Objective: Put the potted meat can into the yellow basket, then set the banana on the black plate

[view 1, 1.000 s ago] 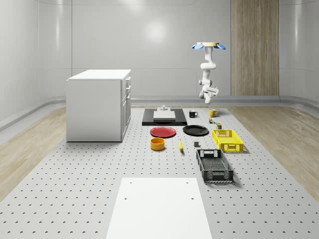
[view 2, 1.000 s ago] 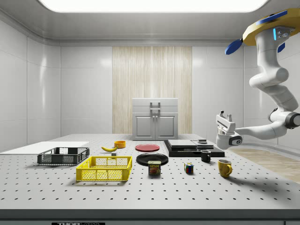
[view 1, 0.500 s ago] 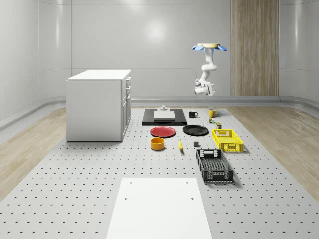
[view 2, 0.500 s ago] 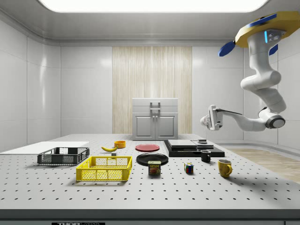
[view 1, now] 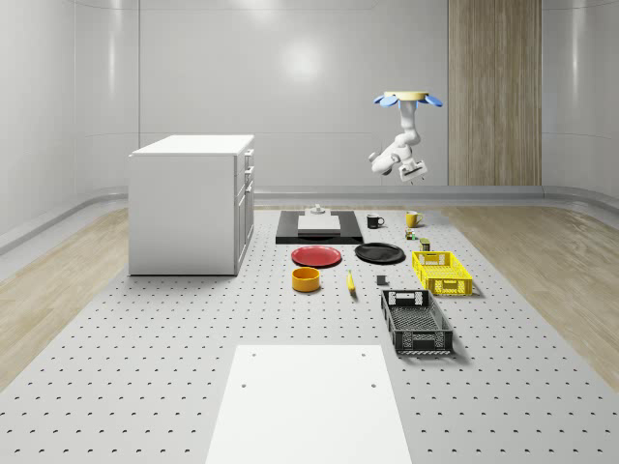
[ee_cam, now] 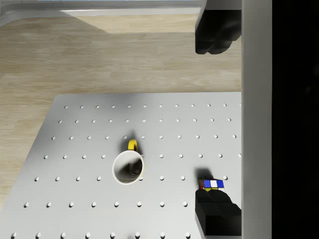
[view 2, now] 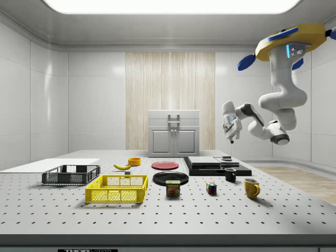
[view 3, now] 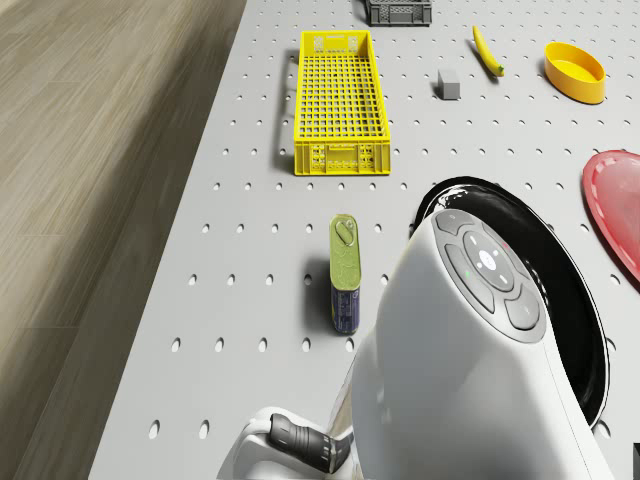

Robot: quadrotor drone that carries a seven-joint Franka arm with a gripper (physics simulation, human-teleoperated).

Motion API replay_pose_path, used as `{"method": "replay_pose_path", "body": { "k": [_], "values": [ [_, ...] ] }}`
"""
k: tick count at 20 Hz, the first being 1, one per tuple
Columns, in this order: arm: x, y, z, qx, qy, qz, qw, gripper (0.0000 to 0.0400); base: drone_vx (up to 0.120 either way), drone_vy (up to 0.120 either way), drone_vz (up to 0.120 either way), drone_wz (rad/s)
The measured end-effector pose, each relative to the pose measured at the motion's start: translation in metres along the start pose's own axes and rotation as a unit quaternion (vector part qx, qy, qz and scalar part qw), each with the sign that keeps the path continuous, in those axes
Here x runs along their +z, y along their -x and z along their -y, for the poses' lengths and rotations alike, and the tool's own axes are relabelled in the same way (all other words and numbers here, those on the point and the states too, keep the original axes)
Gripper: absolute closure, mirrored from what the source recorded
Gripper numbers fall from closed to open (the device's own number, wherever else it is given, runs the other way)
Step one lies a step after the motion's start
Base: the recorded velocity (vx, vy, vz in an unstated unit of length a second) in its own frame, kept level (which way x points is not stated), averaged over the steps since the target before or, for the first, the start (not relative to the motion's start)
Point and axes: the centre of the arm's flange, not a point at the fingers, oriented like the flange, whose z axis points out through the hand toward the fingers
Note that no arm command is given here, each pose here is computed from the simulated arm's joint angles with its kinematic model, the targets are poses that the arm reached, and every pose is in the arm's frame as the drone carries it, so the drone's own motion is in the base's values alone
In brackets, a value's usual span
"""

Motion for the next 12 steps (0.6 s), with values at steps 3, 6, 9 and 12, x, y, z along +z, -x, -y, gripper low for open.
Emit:
{"method": "replay_pose_path", "body": {
  "k": [3,6,9,12],
  "values": [
    [0.001,0.01,0.01,-0.002,0.048,-0.05,0.998,0.0,0.12,0.0,-0.12,0.0],
    [0.002,0.015,0.015,-0.003,0.076,-0.079,0.994,0.0,0.12,0.0,-0.12,0.0],
    [0.003,0.019,0.018,-0.003,0.092,-0.096,0.991,0.0,0.12,-0.053,-0.12,0.0],
    [0.003,0.021,0.02,-0.004,0.101,-0.106,0.989,0.0,0.12,-0.04,-0.12,0.0]
  ]
}}
